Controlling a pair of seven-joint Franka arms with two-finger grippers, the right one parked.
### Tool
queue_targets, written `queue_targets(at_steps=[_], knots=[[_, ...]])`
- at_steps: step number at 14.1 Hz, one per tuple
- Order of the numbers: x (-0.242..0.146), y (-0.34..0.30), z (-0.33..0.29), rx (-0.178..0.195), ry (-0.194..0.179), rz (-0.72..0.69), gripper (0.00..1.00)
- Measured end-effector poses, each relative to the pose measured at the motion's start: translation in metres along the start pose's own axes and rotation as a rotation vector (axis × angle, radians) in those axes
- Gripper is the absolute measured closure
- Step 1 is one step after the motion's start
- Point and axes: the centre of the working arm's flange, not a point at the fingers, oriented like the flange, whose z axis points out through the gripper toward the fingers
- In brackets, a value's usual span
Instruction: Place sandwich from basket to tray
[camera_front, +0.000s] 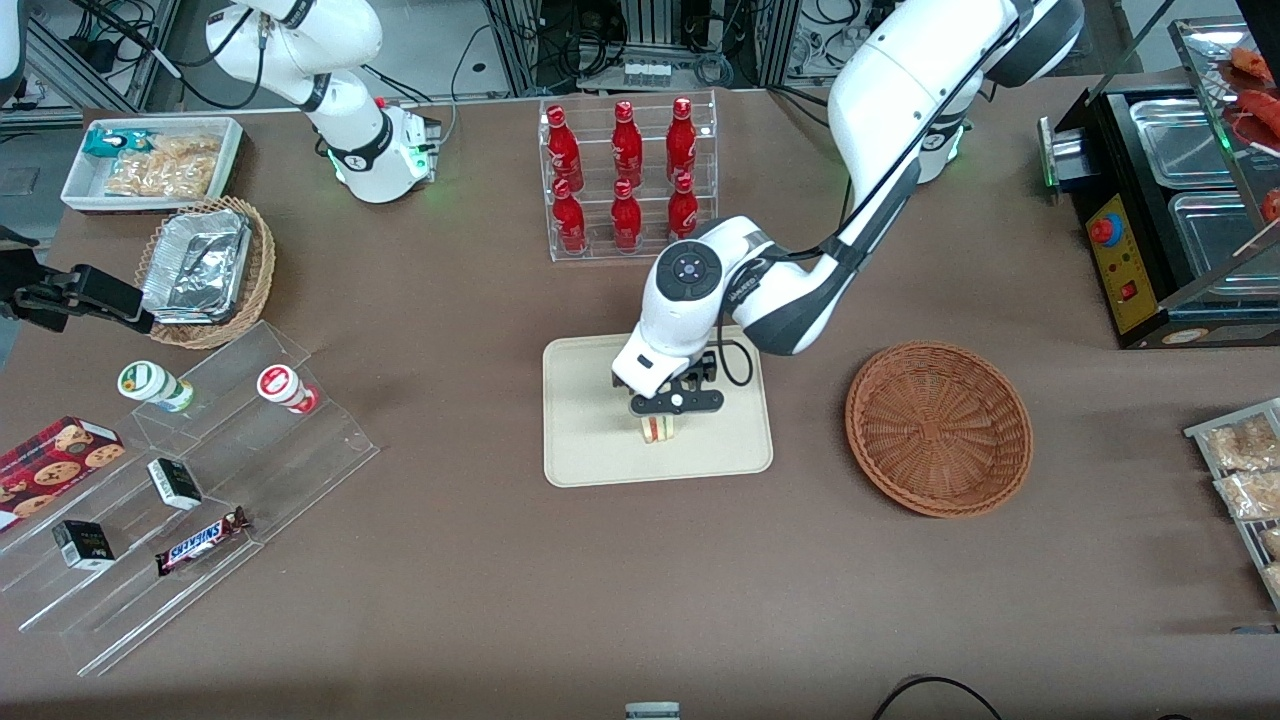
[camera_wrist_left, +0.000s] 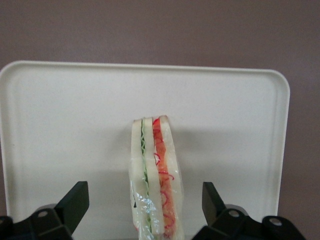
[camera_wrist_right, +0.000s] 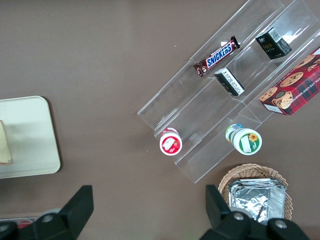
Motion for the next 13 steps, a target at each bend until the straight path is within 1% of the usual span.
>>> queue_targets(at_steps=[1,2,3,5,6,7,9,10,11,12,13], knots=[[0.005,-0.002,-0.011,-0.001,0.015,-0.005,0.00],[0.010,-0.007,-0.021,0.010,0.025,-0.013,0.00],[0.016,-0.013,-0.031,0.028,0.032,-0.024,0.00],[0.033,-0.036,-0.056,0.069,0.044,-0.062,0.00],[0.050,-0.062,-0.081,0.102,0.046,-0.093,0.00],[0.059,-0.078,-0.096,0.127,0.040,-0.097,0.00],[0.072,-0.121,-0.130,0.206,-0.001,-0.091,0.00],[0.078,-0.144,-0.149,0.238,-0.019,-0.088,0.00],[0.081,-0.165,-0.168,0.260,-0.042,-0.084,0.00],[0.083,-0.186,-0.186,0.265,-0.080,-0.075,0.00],[0.085,-0.207,-0.202,0.258,-0.120,-0.054,0.00]])
